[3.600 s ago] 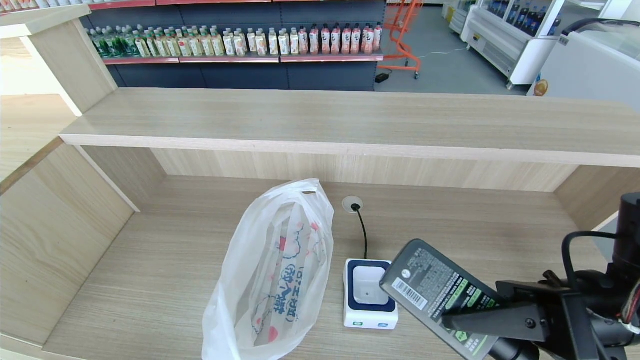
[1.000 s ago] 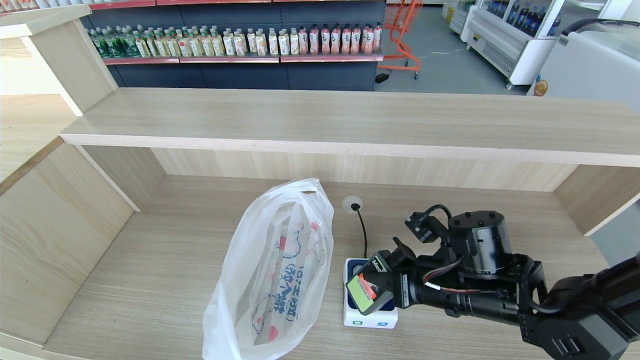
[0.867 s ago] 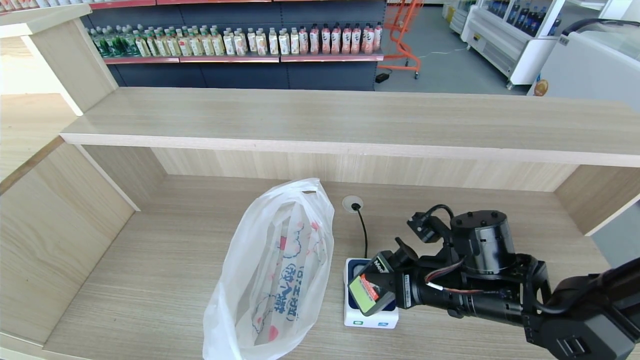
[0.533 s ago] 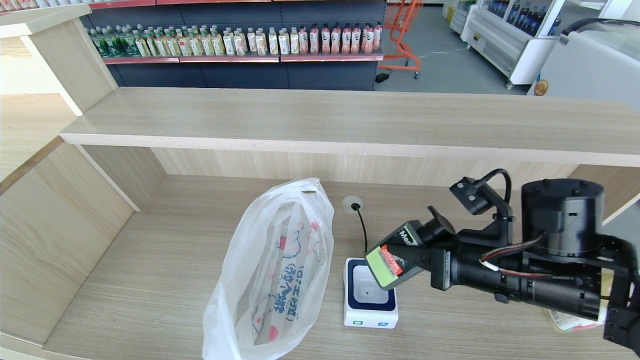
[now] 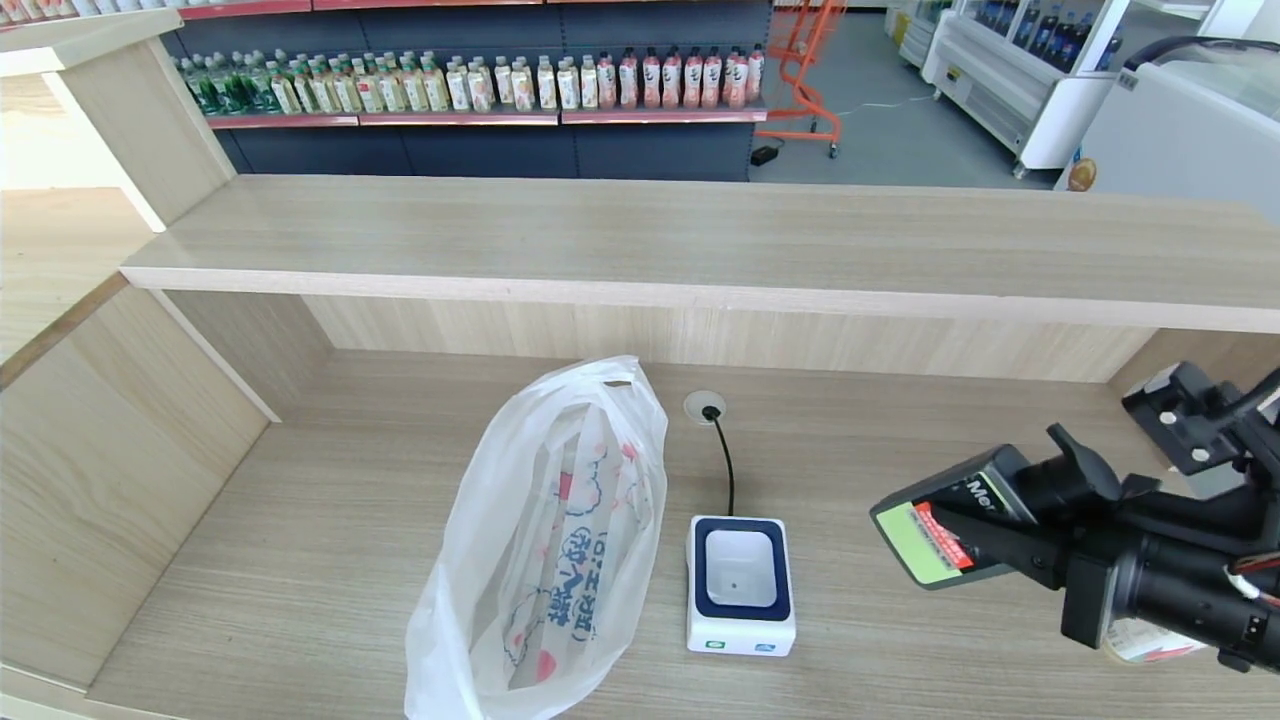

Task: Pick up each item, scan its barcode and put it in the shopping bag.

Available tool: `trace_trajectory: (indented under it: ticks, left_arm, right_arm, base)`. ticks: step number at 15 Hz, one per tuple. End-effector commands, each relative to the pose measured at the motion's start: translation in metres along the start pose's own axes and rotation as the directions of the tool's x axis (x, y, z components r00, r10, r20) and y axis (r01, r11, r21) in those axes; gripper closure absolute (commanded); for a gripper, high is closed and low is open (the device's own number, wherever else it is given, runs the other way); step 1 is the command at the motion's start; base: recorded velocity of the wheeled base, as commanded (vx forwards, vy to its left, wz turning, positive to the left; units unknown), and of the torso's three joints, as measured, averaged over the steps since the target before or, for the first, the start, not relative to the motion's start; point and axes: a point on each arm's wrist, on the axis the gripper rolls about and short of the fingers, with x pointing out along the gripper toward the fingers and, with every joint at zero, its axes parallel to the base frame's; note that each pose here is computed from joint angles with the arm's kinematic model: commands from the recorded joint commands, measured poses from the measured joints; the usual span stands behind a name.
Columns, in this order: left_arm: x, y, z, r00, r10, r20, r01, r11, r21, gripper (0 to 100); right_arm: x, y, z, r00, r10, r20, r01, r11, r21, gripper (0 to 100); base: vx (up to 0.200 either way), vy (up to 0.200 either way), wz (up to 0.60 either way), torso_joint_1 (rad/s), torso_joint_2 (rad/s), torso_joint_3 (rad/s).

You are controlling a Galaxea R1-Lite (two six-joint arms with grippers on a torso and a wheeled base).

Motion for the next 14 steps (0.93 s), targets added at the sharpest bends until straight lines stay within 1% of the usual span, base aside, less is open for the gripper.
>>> trace_trajectory:
  ticks: [1, 2, 5, 6, 9, 11, 12, 14]
  left_arm:
    - [0.000, 0.000, 0.000, 1.000, 0.001, -0.002, -0.001, 1.000, 0.001, 0]
    - [0.000, 0.000, 0.000, 1.000, 0.001, -0.002, -0.001, 1.000, 0.001, 0]
    - [0.000, 0.000, 0.000, 1.000, 0.001, -0.002, -0.001, 1.000, -0.006, 0]
    - [0.000, 0.000, 0.000, 1.000, 0.001, -0.002, -0.001, 1.000, -0.002, 0]
    - [0.000, 0.000, 0.000, 1.000, 0.001, -0.002, -0.001, 1.000, -0.002, 0]
    - [0.000, 0.000, 0.000, 1.000, 0.001, -0.002, -0.001, 1.000, -0.002, 0]
    - [0.000, 0.000, 0.000, 1.000, 0.001, -0.002, -0.001, 1.000, -0.002, 0]
    - [0.000, 0.000, 0.000, 1.000, 0.001, -0.002, -0.001, 1.000, -0.001, 0]
  right_arm:
    - [-0.014, 0.003, -0.005, 1.000, -0.002, 0.021, 0.002, 1.000, -0.005, 100]
    - [-0.015, 0.002, -0.008, 1.000, -0.006, 0.015, 0.006, 1.000, -0.002, 100]
    - [-0.018, -0.003, -0.017, 0.999, -0.045, -0.015, 0.045, 0.999, 0.016, 100]
    - [-0.018, -0.003, -0.018, 0.999, -0.046, -0.019, 0.046, 0.999, 0.019, 100]
    - [-0.018, -0.005, -0.019, 0.998, -0.056, -0.023, 0.057, 0.998, 0.027, 100]
    - [-0.015, -0.005, -0.019, 0.999, -0.045, -0.029, 0.046, 0.998, 0.044, 100]
    - [-0.013, -0.004, -0.016, 0.999, -0.029, -0.025, 0.032, 0.994, 0.106, 100]
    - [0.001, 0.006, 0.006, 0.999, 0.043, 0.020, -0.046, 0.972, 0.228, 100]
  base:
    - [0.000, 0.000, 0.00, 0.000, 0.00, 0.000]
    - [0.000, 0.000, 0.00, 0.000, 0.00, 0.000]
    - [-0.200, 0.000, 0.00, 0.005, 0.01, -0.001]
    - [-0.200, 0.000, 0.00, -0.002, 0.00, 0.007]
    - [0.000, 0.000, 0.00, 0.000, 0.00, 0.000]
    - [0.000, 0.200, 0.00, 0.007, 0.00, 0.007]
    - [0.000, 0.200, 0.00, 0.002, 0.00, -0.002]
    - [0.000, 0.200, 0.00, 0.012, 0.01, 0.007]
